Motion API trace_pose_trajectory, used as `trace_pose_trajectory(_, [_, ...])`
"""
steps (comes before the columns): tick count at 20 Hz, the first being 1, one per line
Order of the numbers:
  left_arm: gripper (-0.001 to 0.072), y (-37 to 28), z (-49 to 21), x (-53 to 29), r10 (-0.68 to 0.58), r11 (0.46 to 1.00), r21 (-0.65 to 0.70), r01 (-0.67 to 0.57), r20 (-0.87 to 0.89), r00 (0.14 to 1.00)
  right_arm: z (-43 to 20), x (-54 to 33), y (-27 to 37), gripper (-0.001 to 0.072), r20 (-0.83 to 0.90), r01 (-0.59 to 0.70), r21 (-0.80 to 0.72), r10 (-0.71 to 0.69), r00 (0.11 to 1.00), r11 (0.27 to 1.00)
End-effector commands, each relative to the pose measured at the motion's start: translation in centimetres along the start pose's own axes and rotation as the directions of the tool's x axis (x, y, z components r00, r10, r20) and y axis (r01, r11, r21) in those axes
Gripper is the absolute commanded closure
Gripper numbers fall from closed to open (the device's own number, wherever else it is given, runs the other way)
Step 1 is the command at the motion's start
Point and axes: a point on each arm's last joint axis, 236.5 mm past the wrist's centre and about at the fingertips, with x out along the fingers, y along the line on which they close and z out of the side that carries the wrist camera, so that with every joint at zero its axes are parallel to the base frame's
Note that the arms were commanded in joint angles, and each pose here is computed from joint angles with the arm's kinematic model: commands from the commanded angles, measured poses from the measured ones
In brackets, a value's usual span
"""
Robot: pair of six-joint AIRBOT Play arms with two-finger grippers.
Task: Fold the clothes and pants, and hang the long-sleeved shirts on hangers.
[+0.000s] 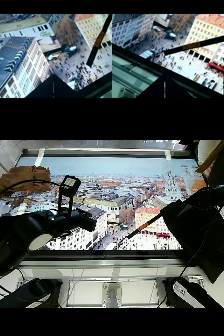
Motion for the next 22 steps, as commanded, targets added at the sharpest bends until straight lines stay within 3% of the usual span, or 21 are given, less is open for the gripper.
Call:
trace_pose_trajectory(1, [0.0696,0.0,0.0,0.0,0.001,1.000,0.001,-0.001,0.001,1.000,0.0,0.0,0.0,0.0707,0.001,0.001,-0.002,-0.001,1.000,1.000])
trace_pose_trajectory(11, [0.0696,0.0,0.5,0.1,0.000,1.000,0.005,0.000,0.018,1.000,0.8,0.0,-0.2,0.0707,0.036,0.009,-0.001,-0.009,0.999,1.000])
trace_pose_trajectory(14, [0.0674,2.3,1.3,1.0,0.099,0.992,0.080,-0.102,0.047,0.994,0.8,0.0,-0.2,0.0707,0.036,0.010,-0.001,-0.010,0.999,1.000])
trace_pose_trajectory(15, [0.0470,4.7,1.2,1.0,0.187,0.975,0.113,-0.190,0.038,0.982,0.8,0.0,-0.2,0.0707,0.034,0.009,-0.001,-0.009,0.999,1.000])
trace_pose_trajectory(16, [0.0311,7.8,0.9,0.7,0.283,0.951,0.126,-0.283,0.018,0.959,0.8,0.0,-0.2,0.0707,0.034,0.009,-0.001,-0.009,0.999,1.000])
trace_pose_trajectory(18, [0.0304,15.8,-0.6,-1.3,0.496,0.867,0.093,-0.490,-0.061,0.866,0.9,0.0,-0.2,0.0707,0.040,0.010,0.000,-0.010,0.999,1.000])
trace_pose_trajectory(20, [0.0303,23.7,-2.7,-4.4,0.636,0.762,-0.028,-0.647,-0.155,0.756,1.3,0.1,-0.3,0.0707,0.053,0.010,0.003,-0.011,0.999,1.000])
trace_pose_trajectory(21, [0.0254,27.3,-4.1,-5.9,0.679,0.703,-0.097,-0.705,-0.204,0.705,1.4,0.4,-0.5,0.0707,0.058,0.010,0.008,-0.010,0.998,1.000])
trace_pose_trajectory(22, [0.0126,30.1,-5.6,-7.0,0.701,0.654,-0.145,-0.743,-0.252,0.667,1.6,0.6,-0.7,0.0707,0.066,0.010,0.015,-0.011,0.998,1.000])
